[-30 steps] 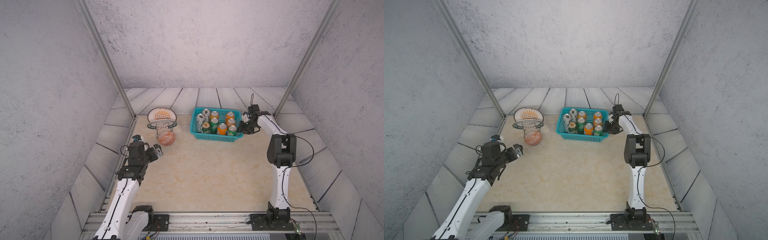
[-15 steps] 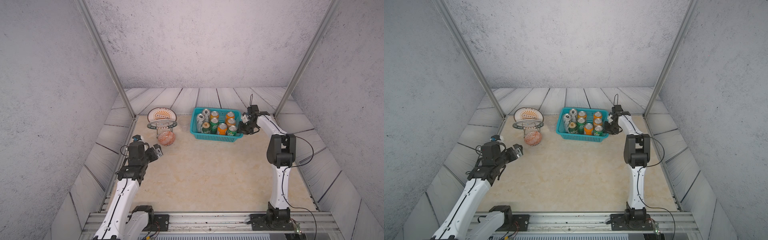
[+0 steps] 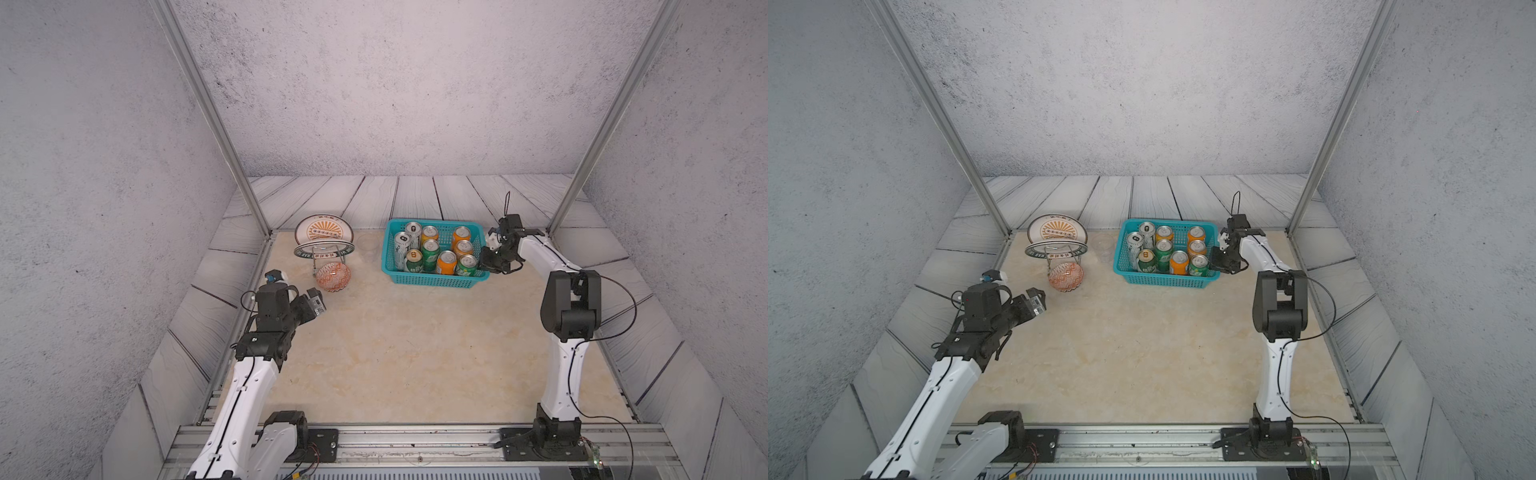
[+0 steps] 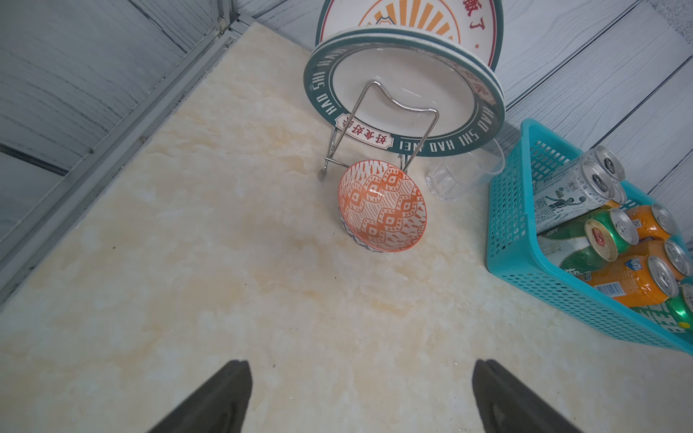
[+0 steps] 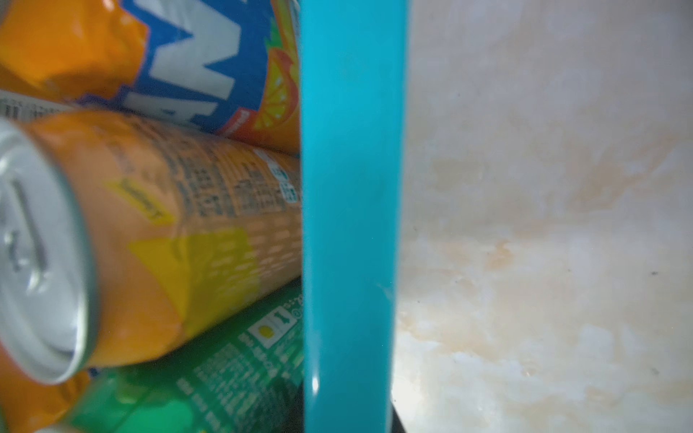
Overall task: Take out the drinks from the basket
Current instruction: Move the basket to the center of the board.
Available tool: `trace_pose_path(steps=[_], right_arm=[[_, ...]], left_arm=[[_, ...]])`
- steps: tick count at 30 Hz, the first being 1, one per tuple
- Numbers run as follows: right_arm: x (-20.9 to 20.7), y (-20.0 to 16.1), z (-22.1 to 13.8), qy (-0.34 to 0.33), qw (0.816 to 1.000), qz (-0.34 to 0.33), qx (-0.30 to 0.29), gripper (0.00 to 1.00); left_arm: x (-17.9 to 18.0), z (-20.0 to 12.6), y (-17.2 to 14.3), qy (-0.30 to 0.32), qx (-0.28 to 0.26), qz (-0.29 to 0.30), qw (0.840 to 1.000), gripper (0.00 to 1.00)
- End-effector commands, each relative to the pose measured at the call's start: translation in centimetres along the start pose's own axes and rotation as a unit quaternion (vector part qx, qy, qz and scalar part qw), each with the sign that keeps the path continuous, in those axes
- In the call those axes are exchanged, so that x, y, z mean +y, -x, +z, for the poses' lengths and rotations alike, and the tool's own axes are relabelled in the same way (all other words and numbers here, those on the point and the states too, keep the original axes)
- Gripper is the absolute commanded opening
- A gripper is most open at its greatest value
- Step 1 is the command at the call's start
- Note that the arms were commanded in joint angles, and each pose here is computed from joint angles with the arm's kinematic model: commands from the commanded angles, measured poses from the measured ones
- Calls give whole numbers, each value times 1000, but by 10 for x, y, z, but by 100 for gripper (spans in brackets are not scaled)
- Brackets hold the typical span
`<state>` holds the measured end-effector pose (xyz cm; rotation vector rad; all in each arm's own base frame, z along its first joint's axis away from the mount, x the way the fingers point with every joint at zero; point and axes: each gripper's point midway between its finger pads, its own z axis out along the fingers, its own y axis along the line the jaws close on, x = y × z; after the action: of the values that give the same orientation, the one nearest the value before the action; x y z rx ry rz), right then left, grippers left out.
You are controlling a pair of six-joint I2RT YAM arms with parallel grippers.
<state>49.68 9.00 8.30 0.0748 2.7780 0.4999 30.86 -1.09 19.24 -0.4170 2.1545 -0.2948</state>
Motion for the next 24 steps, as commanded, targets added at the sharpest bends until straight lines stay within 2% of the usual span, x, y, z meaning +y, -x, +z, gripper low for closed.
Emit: trace_pose_path(steps=[1,14,24], right_arm=[[0,-35,-23,-11,997,-63,41,13],[16,-84,-38,34,998,-41,30,13],[42,-125,-43,46,997,-56,32,13]], left_arm=[[0,-3,4,-2,-7,-1,1000,99],[-1,-4,4,-5,-7,0,1000,99],[-1,-3,3,-7,-7,-1,1000,99]])
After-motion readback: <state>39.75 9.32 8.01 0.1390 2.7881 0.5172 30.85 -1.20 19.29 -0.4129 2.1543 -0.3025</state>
